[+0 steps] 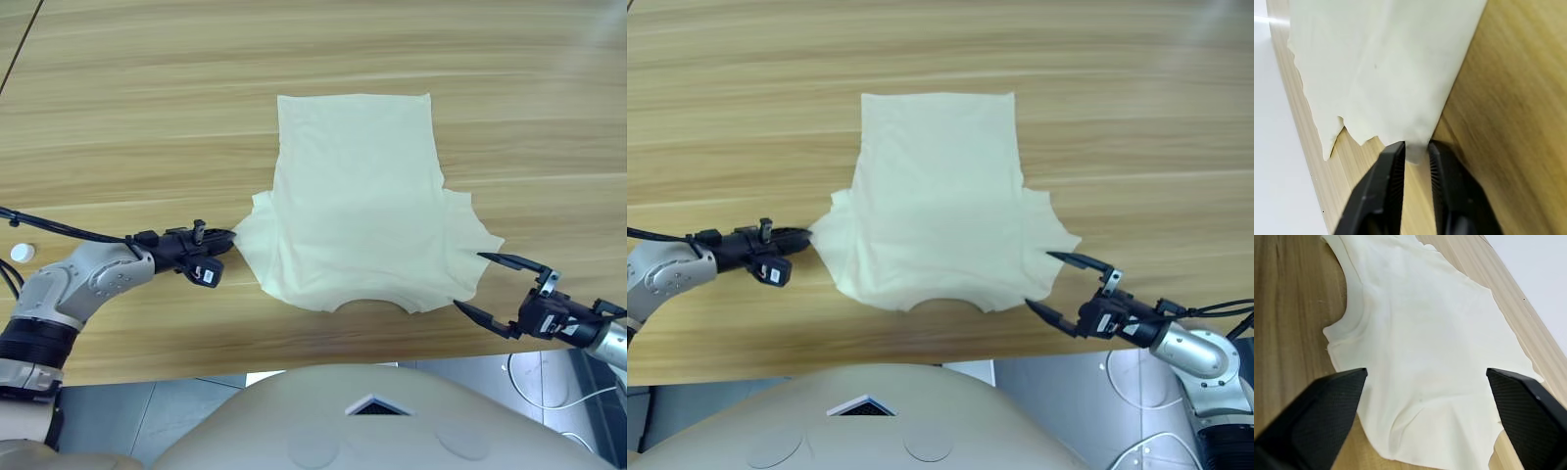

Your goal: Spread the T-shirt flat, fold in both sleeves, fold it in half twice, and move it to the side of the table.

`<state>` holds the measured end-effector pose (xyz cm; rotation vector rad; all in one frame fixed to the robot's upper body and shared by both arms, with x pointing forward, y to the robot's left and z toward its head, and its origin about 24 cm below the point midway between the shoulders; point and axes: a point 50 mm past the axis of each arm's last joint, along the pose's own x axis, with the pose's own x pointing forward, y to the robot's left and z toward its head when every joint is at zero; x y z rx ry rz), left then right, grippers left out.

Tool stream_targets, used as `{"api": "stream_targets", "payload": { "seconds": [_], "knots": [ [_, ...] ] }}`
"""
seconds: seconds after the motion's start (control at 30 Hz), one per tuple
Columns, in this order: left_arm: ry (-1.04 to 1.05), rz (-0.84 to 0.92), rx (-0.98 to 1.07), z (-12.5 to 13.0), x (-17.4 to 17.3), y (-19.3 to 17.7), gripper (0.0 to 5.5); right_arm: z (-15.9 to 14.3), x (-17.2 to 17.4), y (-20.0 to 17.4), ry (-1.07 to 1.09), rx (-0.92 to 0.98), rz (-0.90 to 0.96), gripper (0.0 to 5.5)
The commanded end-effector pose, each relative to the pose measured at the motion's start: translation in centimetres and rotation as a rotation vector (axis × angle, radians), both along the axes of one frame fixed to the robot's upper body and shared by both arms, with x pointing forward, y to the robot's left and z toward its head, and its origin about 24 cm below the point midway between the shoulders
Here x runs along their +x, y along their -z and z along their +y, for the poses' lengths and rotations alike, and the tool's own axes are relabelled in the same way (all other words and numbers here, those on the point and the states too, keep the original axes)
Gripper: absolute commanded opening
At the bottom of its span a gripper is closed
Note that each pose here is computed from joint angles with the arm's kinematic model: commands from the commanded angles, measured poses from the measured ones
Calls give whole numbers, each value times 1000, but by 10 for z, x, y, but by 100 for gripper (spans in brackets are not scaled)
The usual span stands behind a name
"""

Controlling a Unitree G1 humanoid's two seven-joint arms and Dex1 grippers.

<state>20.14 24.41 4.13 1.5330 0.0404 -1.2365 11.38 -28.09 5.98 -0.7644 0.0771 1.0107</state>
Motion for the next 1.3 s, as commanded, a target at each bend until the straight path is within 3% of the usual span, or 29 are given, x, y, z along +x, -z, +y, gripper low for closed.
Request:
{"api": "stream_targets", "payload": {
  "seconds": [0.03, 0.4, 0.77, 1.3],
  "knots": [
    [-9, -13, 33, 7, 3, 2, 14, 2, 0, 0, -13, -6, 3, 450],
    [14, -2, -60, 2, -1, 8, 4, 4, -1, 2, -18, -3, 9, 450],
    [45, -96, -222, -11, 3, -11, 4, 5, -1, 1, -21, 10, 1, 450],
    [156, -166, -380, -58, 19, -16, 4, 11, 8, 0, -42, 29, -24, 450]
  ]
}}
